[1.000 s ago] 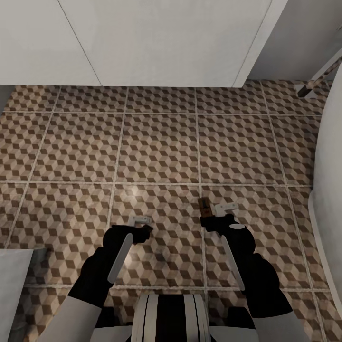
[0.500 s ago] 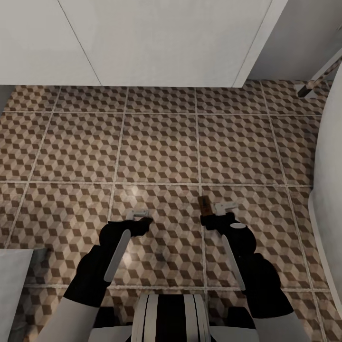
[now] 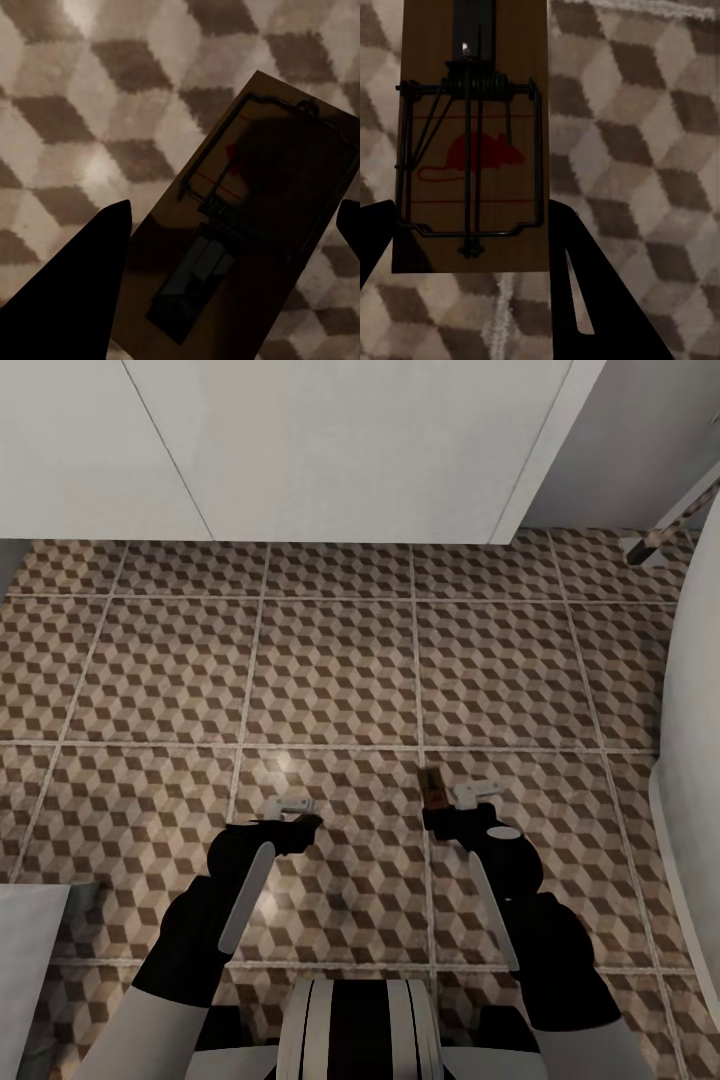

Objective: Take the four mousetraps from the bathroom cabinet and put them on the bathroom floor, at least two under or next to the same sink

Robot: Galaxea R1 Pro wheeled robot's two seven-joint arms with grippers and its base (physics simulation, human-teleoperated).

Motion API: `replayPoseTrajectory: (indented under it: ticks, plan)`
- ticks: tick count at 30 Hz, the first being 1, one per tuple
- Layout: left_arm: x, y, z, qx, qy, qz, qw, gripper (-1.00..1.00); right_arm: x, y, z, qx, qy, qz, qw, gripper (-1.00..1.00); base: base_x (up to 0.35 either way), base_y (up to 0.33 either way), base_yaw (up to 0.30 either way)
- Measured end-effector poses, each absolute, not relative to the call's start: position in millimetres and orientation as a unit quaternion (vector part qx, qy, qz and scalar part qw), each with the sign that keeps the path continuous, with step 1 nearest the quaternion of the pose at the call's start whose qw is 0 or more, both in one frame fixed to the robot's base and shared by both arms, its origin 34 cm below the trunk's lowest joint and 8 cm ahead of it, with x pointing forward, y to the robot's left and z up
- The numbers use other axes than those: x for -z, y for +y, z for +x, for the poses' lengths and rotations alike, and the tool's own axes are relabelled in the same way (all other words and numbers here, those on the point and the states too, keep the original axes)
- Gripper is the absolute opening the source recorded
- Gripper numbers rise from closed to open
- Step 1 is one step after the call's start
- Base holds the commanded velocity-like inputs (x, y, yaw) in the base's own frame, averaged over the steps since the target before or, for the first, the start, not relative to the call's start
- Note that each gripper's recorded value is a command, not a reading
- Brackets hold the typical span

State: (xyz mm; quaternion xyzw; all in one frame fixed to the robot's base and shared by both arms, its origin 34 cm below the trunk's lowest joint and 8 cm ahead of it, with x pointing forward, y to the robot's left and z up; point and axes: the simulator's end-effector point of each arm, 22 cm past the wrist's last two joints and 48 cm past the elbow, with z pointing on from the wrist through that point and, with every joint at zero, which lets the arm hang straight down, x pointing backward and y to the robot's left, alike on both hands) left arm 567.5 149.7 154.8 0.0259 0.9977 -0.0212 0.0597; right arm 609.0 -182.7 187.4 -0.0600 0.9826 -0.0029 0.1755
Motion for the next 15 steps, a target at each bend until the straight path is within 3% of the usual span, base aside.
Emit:
replayPoseTrajectory:
  ticks: [15]
  plan:
    - [-155.7, 148.5, 568.3, 0.022, 0.998, 0.025, 0.061, -1.00, -189.3, -183.1, 610.4, 0.003, 0.982, -0.060, 0.178, -1.00, 0.000, 0.000, 0.000]
